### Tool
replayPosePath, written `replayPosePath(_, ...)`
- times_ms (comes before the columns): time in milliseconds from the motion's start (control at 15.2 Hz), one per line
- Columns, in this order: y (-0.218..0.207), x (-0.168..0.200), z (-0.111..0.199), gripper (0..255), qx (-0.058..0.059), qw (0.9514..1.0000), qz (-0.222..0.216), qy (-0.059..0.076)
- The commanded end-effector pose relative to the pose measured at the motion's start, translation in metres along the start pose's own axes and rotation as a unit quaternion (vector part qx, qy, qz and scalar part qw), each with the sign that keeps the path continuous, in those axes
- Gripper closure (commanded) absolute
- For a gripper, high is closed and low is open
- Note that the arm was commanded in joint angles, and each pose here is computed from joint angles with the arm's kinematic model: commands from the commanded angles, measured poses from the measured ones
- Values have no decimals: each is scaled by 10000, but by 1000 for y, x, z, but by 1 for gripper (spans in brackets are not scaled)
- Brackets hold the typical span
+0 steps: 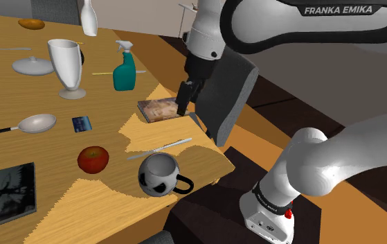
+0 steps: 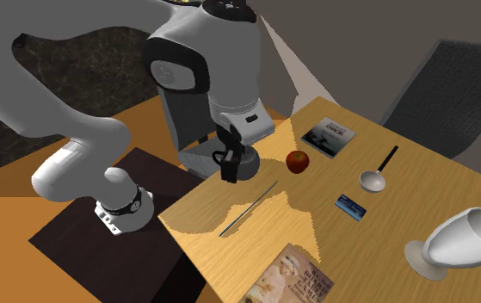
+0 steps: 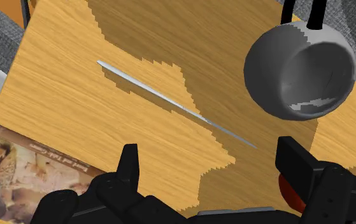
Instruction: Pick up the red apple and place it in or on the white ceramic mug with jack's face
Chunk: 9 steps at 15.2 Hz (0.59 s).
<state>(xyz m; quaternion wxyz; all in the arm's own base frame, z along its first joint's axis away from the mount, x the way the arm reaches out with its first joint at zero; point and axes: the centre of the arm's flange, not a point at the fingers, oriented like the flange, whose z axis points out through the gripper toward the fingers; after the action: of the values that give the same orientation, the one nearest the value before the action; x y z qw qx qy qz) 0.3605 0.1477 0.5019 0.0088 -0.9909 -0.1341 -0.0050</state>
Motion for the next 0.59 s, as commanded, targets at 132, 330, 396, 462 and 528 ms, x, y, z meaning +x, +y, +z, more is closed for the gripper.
replayPosePath(132,-35,31,29,0,-37,9998,-213,48)
replayPosePath(330,-62,52,49,0,-69,9993,-371,79)
replayPosePath(396,-71,59,56,0,-79,9990,-424,89)
replayPosePath(462,-80,65,63,0,-90,9988,-476,100)
replayPosePath(528,-89,72,69,0,-100,9985,-529,110)
